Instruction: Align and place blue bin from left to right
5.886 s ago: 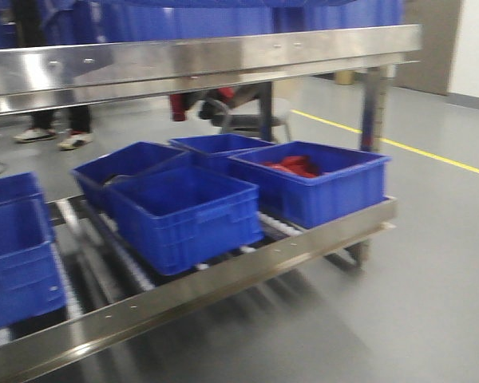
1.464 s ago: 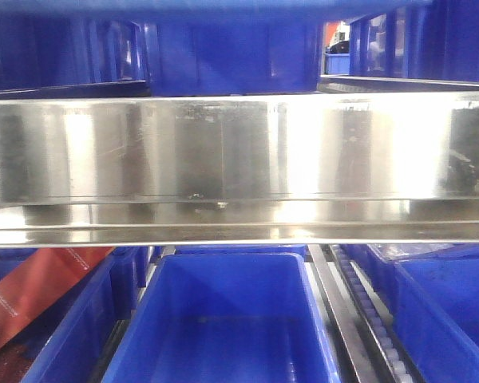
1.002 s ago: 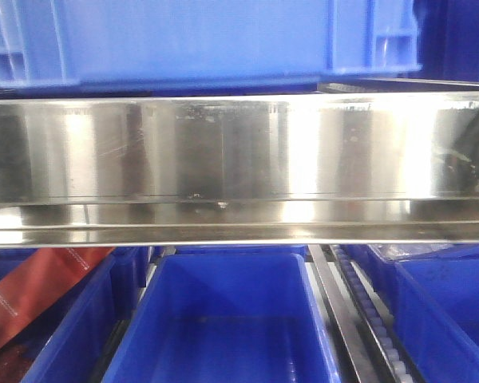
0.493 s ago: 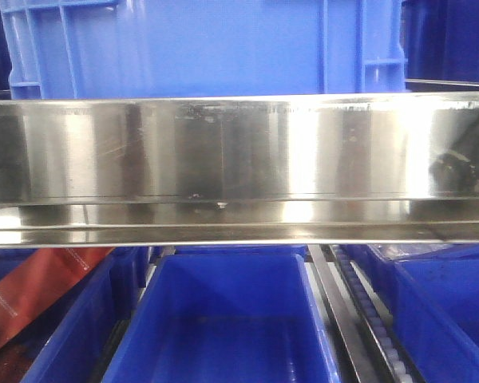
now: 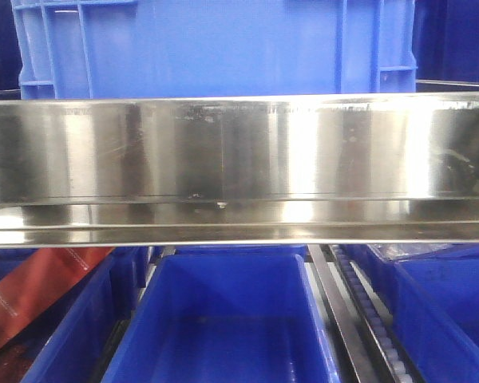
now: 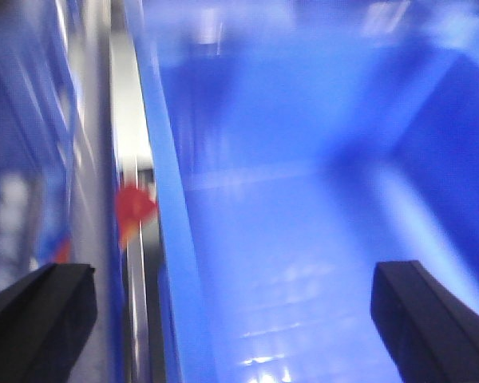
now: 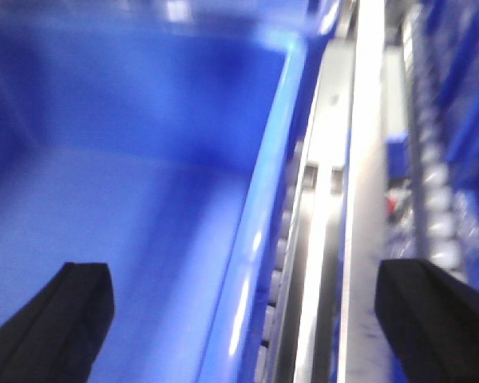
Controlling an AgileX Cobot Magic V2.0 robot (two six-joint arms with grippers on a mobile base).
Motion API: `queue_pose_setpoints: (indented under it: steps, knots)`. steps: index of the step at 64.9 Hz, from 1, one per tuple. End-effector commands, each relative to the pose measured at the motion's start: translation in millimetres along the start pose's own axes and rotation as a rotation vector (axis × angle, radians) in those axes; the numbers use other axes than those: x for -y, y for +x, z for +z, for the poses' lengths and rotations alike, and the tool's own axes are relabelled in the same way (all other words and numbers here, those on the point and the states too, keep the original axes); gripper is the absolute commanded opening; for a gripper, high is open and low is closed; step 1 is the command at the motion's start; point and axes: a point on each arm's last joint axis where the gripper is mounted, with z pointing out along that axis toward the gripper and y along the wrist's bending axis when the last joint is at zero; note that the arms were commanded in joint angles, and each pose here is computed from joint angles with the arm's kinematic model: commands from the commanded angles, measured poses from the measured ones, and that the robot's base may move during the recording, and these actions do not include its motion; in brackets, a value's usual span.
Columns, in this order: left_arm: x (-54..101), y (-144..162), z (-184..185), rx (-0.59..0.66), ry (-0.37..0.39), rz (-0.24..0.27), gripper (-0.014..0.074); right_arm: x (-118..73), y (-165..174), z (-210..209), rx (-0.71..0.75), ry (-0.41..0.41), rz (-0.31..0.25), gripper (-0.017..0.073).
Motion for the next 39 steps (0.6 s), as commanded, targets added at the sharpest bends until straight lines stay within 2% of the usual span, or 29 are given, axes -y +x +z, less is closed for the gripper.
queue_pose_setpoints:
  steps: [1,7,9,15,19,22,33,39]
  knots:
    - [2.6,-8.1,-36.4,0.036,0.008,0.009,0.057,1.2,-8.7,-43.2,0.04,0.01,-0.007,0.0529]
    - [2.1,-9.2,-62.4,0.034,0.0,0.015,0.0454,0.6,-9.2,-72.1,0.041,0.009,-0.007,0.0385]
    - [0.8,-8.9,-68.8,0.031,-0.015,0.023,0.0384,1.0,-8.7,-79.5,0.039,0.015,-0.01,0.0318]
    - [-1.4,-5.5,-86.0,0.001,-0.038,0.039,0.0164,3.0,-5.2,-102.0,0.039,0.038,-0.023,0.0043]
    - [-3.4,-1.3,-91.9,-0.025,-0.058,0.05,-0.0017,5.1,-1.0,-111.0,0.04,0.061,-0.034,-0.008]
    - [-4.6,2.4,-95.2,-0.037,-0.069,0.054,-0.011,6.7,5.1,-116.4,0.037,0.075,-0.042,-0.0078]
    - [-7.8,27.2,-103.0,-0.059,-0.072,0.059,-0.0111,8.6,35.2,-132.2,0.051,0.078,-0.052,-0.007]
    - [-8.5,46.3,-117.1,-0.005,-0.055,0.048,-0.0111,9.4,58.0,-144.7,0.106,0.072,-0.058,-0.0069]
